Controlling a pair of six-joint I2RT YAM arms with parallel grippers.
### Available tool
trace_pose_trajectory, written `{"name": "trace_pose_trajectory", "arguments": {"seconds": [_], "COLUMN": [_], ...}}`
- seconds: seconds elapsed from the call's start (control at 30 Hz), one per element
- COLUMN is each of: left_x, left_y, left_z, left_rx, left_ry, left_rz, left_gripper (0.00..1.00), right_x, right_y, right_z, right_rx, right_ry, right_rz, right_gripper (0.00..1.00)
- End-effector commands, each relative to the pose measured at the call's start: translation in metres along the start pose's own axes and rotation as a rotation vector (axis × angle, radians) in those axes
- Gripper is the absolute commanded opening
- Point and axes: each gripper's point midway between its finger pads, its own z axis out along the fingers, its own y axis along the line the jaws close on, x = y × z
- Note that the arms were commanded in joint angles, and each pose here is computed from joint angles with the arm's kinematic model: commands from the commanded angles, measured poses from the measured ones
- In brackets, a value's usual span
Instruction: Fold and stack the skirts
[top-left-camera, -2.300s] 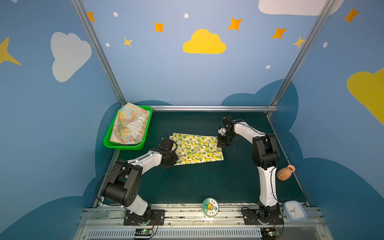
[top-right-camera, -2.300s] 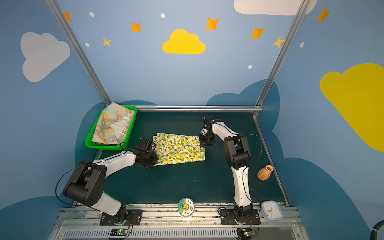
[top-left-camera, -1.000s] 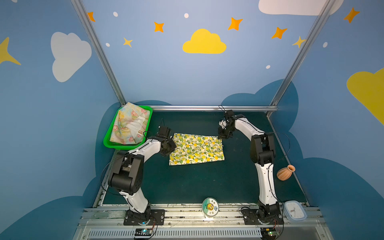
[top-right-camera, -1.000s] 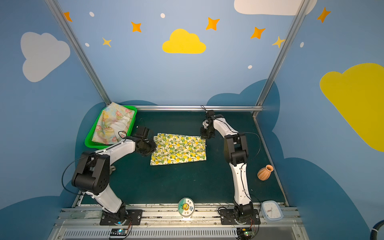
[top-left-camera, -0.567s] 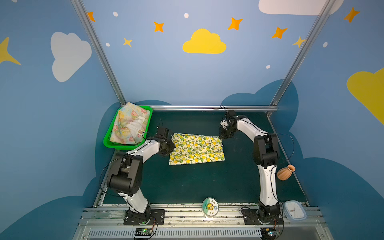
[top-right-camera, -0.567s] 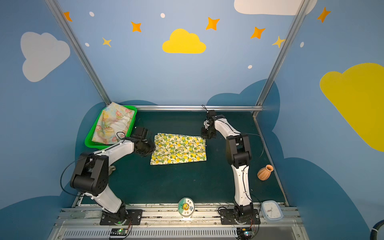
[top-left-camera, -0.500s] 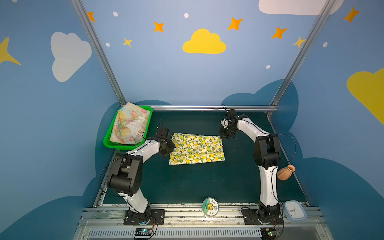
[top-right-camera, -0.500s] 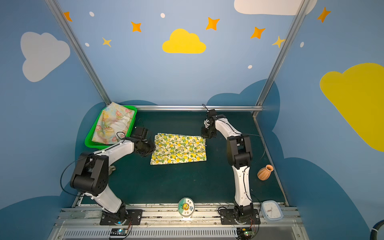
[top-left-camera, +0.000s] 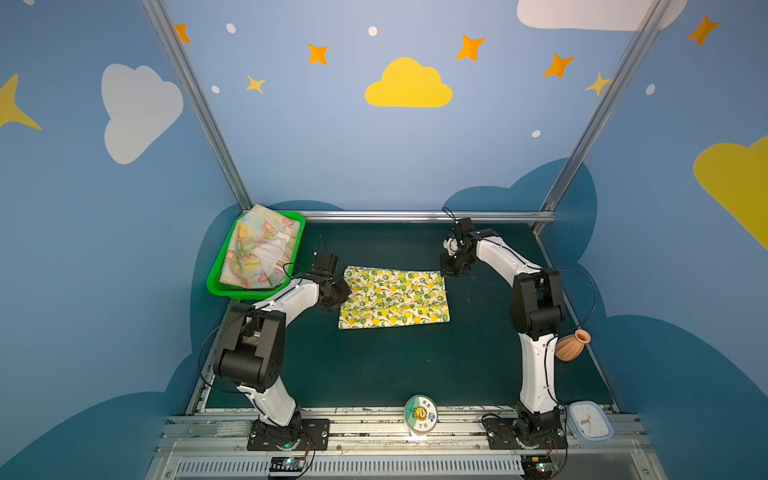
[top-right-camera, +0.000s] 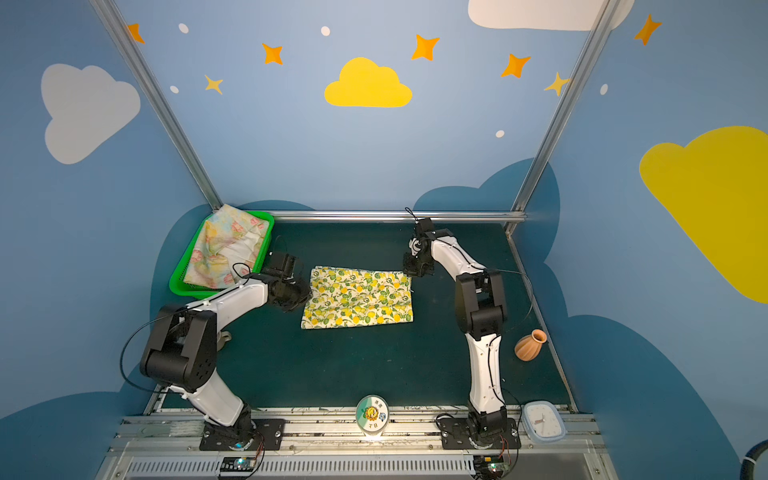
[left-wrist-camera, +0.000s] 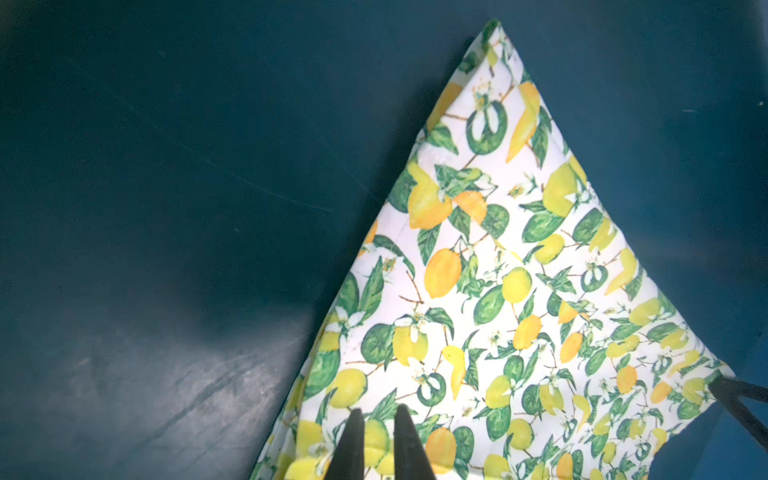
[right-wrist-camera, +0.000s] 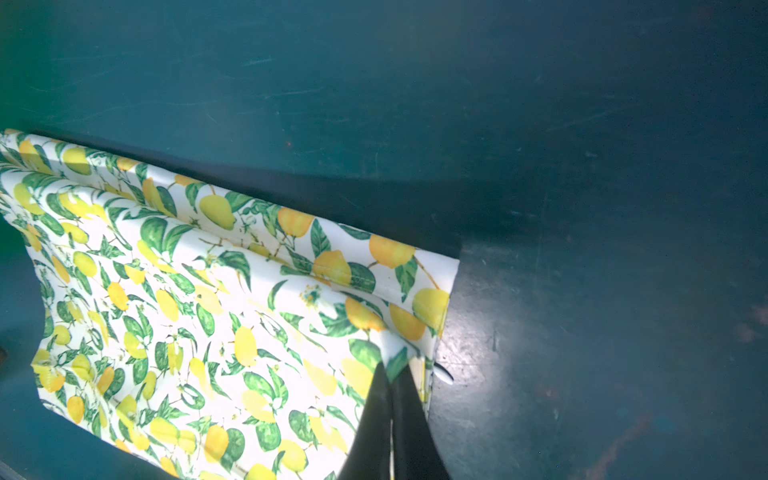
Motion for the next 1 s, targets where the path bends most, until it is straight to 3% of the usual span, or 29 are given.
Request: {"name": "trace_pose_trajectory", "arguments": {"seconds": [0.0,0.1,0.27,0.4,0.47,0.57,0.97], "left_x": [-0.007,-0.006,0.012,0.031,0.040,0.057,0.099], "left_y": [-0.026,-0.047,-0.085,-0.115,-0.128,-0.147,-0.211], "left_z": [-0.009,-0.015,-0.015,-0.001,0.009,0.029,0.074], "left_rx": [0.077,0.119,0.170,0.207,0.227,0.249,0.284], "left_ry": [-0.011,-0.013,0.017,0.062,0.093,0.152,0.286], "left_rz": [0.062,0.122,0.215,0.264,0.284,0.313,0.406], "left_gripper": [0.17,0.18,0.19,0.18,0.18,0.18,0.17], "right_x": [-0.005,-0.006,0.005,0.029,0.040,0.052,0.074], "right_y": [-0.012,-0.017,-0.014,-0.003,-0.001,-0.002,-0.015], "right_z": [0.008,0.005,-0.015,-0.025,-0.027,-0.026,-0.012], "right_rx": [0.030,0.045,-0.010,-0.139,-0.178,-0.234,-0.455], "right_ry": [0.004,0.003,-0.005,0.012,0.021,0.026,0.046], "right_rz": [0.012,0.018,0.043,0.068,0.080,0.110,0.225], "right_gripper": [0.14,0.26,0.30,0.35,0.49,0.57,0.55]}}
